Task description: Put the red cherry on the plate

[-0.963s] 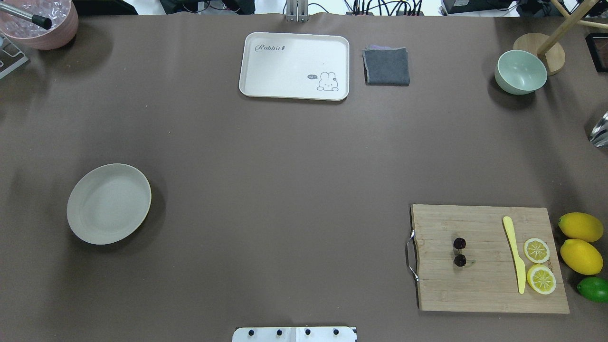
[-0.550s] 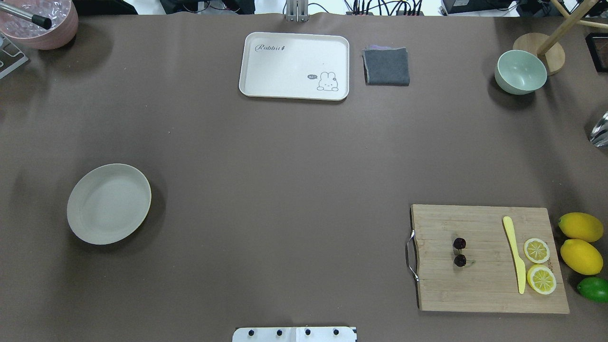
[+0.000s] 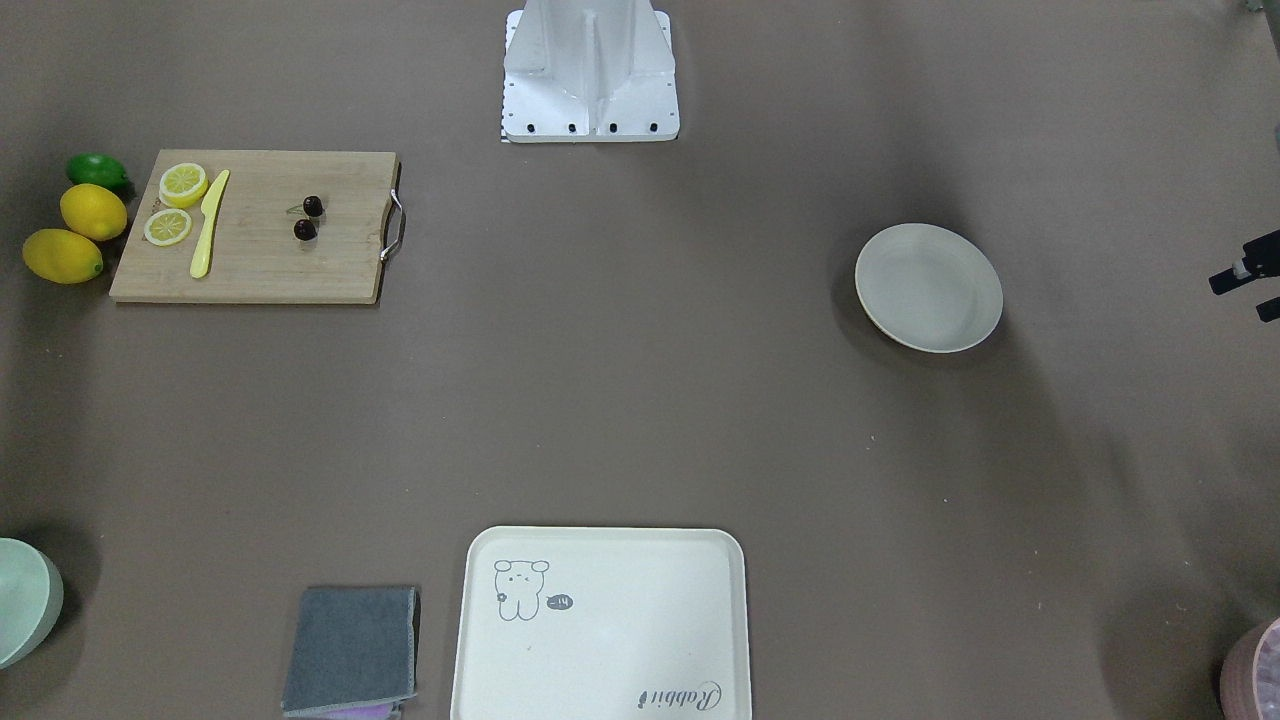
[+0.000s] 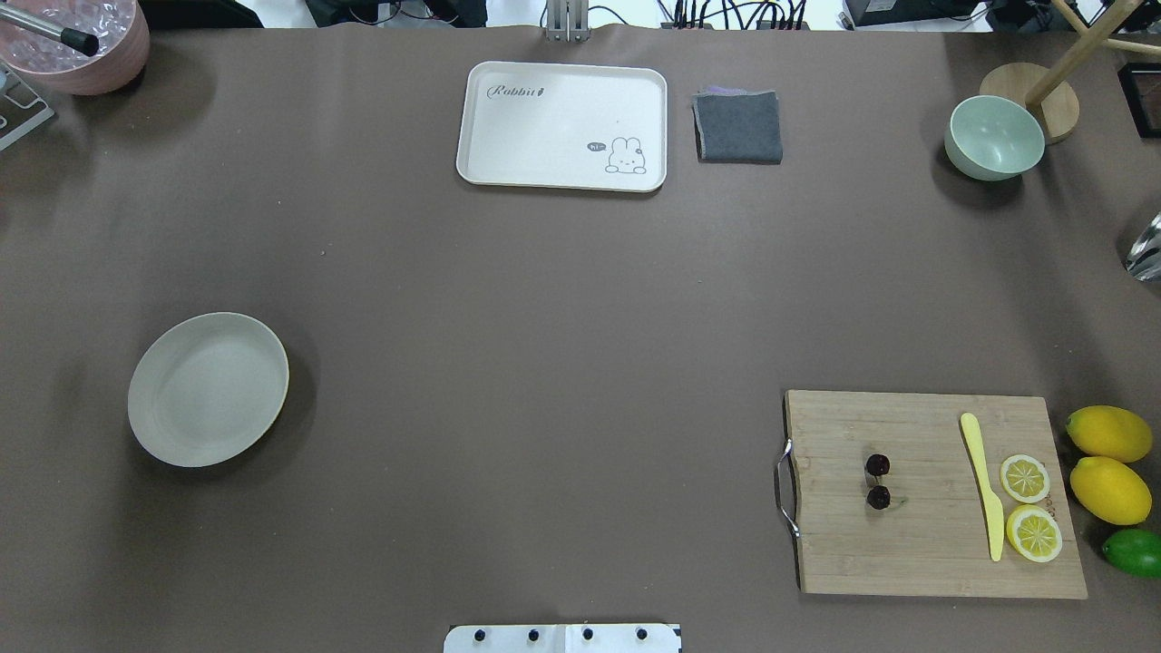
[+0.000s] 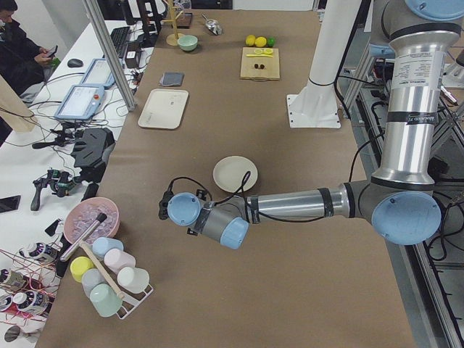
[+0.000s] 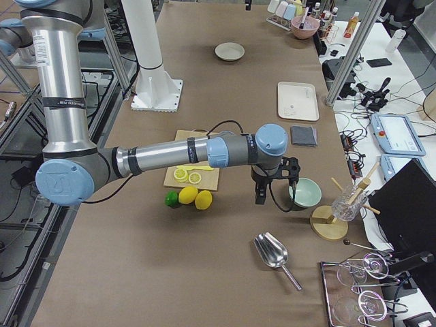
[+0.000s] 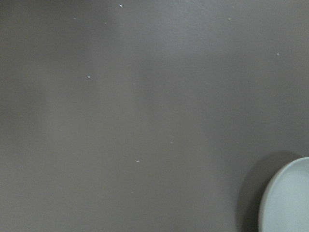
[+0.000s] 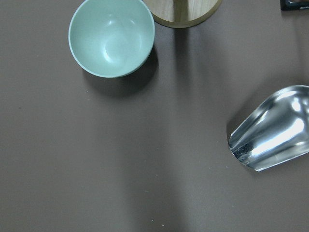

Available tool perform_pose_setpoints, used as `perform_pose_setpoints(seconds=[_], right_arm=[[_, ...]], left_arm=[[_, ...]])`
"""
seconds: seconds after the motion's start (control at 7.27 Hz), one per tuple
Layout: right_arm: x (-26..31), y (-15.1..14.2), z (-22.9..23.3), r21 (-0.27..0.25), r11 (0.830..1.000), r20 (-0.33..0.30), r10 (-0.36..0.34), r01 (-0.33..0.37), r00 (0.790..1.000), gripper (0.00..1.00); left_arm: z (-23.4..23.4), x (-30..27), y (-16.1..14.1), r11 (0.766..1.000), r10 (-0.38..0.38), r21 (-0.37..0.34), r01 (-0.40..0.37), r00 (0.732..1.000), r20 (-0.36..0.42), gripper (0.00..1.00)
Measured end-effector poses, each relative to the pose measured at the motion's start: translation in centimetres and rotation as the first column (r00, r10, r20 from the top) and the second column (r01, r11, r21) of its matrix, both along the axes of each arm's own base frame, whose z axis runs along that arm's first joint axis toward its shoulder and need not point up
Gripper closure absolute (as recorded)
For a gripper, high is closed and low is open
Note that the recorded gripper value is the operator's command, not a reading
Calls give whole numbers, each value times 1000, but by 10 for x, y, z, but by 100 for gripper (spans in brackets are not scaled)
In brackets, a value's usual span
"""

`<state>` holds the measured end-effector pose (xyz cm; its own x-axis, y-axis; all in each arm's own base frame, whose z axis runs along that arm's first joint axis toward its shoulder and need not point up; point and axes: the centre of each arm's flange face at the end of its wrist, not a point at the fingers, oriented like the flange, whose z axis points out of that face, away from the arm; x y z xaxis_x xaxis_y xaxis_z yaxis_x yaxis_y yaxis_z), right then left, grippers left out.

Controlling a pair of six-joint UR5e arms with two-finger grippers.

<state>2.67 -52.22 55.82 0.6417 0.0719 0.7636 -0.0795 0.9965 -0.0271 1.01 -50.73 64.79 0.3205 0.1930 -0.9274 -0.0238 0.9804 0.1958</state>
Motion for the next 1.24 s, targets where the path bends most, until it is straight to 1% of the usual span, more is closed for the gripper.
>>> perform_pose_setpoints(seconds=[0.14, 0.28, 0.55, 0.69, 0.83, 0.96, 1.24], right_arm=[[4, 8, 1, -11, 1000, 0, 7, -7, 1000, 0], [8, 17, -2, -8, 1000, 2, 13, -13, 1000, 0], [10, 35, -5, -2, 1000, 3, 15, -15, 1000, 0], [10, 44, -5, -5, 1000, 5, 16, -16, 1000, 0], [11, 50, -3, -10, 1000, 5, 17, -17, 1000, 0], [11, 53, -1, -15, 1000, 5, 17, -17, 1000, 0], [11, 56, 1, -21, 1000, 4, 18, -18, 1000, 0]], left_arm=[[1, -11, 7, 1000, -7, 10, 7, 1000, -18, 1], [5, -17, 26, 1000, -9, 14, 10, 999, -33, 1], [10, -13, 75, 1000, 10, 16, -9, 998, -59, 1], [6, 1, 87, 999, 35, 2, -35, 997, -71, 1], [0, 19, 89, 998, 57, -7, -57, 996, -67, 4], [-9, 37, 83, 998, 62, -5, -63, 997, -43, 4], [-34, 82, 55, 997, 72, 5, -72, 997, -3, 2]])
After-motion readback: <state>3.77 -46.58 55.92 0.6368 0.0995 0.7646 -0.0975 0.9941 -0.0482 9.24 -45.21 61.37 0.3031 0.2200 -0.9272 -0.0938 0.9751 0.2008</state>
